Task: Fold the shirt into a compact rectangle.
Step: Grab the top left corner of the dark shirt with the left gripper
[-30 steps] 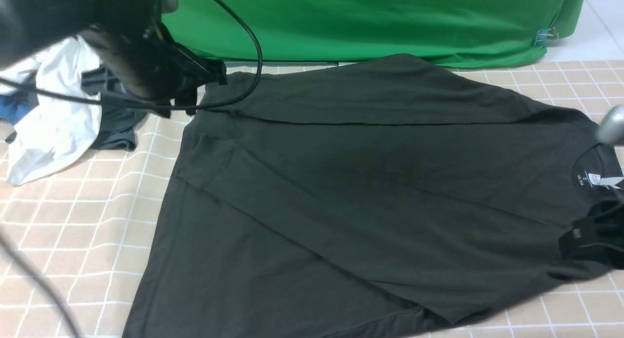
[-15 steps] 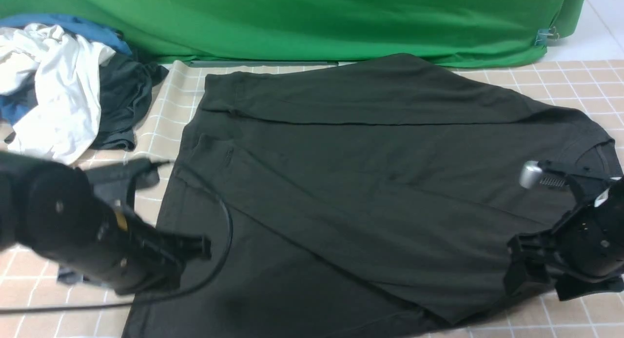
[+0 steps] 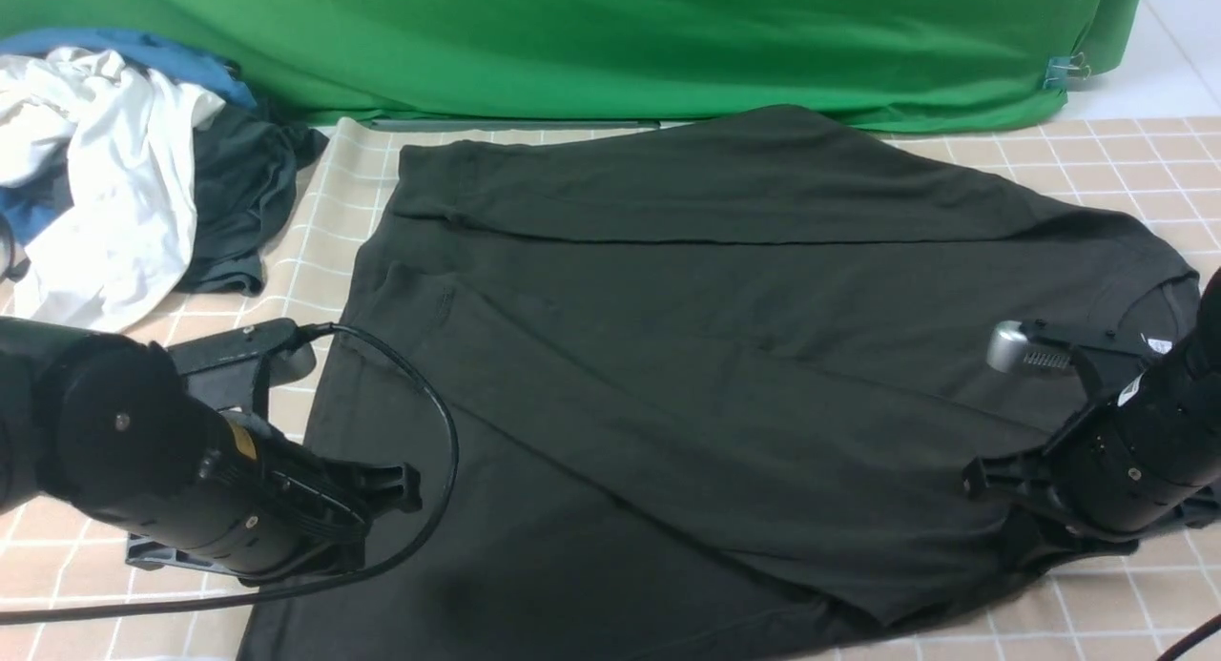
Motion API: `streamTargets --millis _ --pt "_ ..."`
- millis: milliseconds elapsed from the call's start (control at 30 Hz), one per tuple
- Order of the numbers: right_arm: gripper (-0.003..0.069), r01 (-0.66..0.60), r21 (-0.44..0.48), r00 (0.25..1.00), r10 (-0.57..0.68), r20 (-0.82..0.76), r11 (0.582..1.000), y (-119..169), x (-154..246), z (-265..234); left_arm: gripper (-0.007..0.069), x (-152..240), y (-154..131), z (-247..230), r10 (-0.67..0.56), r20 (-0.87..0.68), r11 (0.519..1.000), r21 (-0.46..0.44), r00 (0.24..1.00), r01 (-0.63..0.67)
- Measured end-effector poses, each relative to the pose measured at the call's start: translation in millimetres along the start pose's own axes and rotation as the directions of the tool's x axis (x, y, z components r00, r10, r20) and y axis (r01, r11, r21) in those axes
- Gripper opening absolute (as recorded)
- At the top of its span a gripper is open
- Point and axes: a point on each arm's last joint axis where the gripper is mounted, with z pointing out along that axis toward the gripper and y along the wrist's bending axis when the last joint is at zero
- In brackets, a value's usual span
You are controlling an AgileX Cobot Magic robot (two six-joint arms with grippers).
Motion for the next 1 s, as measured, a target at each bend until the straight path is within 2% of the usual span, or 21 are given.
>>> streamTargets --millis 33,167,333,433,800,867,900,933,967,1000 --pt "0.0063 0.012 0.003 1.0 -0.012 0.0 1.0 0 0 -1 0.0012 0 0 0 0.0 -0.003 1.0 -0.001 1.0 0.0" --pt "0.005 0.058 0.036 0.998 -0.057 -0.026 0.998 -1 6 -9 0.0012 2 1 0 0.0 -0.018 1.0 -0.007 1.0 0.0" --pt "0.005 0.118 0.167 0.991 -0.105 -0.085 0.979 -9 24 -41 0.0012 4 2 0 0.0 -0.045 1.0 -0.017 0.999 0.0" --pt "0.0049 0.13 0.216 0.987 -0.107 -0.117 0.968 -13 35 -55 0.0012 5 2 0 -0.001 -0.056 1.0 -0.021 0.998 -0.001" --pt "0.0064 0.126 0.252 0.954 -0.047 -0.297 0.959 -31 85 -34 0.0012 -9 -7 -19 -0.028 -0.088 0.999 -0.024 0.996 0.025" --pt "0.014 0.12 0.265 0.951 -0.034 -0.308 0.957 -33 88 -32 0.0012 -24 -15 -31 -0.059 -0.043 0.998 -0.003 0.997 0.059" --pt "0.0232 0.118 0.269 0.951 -0.031 -0.308 0.956 -33 88 -32 0.0012 -36 -20 -40 -0.089 -0.01 0.996 0.015 0.996 0.089" --pt "0.0246 0.119 0.271 0.951 -0.031 -0.307 0.955 -33 88 -32 0.0012 -40 -22 -42 -0.093 0.0 0.995 0.021 0.996 0.093" --pt "0.0351 0.121 0.273 0.952 -0.034 -0.305 0.955 -34 89 -33 0.0012 -58 -28 -52 -0.113 0.039 0.993 0.044 0.993 0.111" --pt "0.0363 0.121 0.272 0.953 -0.034 -0.302 0.955 -33 89 -33 0.0012 -60 -29 -53 -0.117 0.044 0.992 0.047 0.992 0.114"
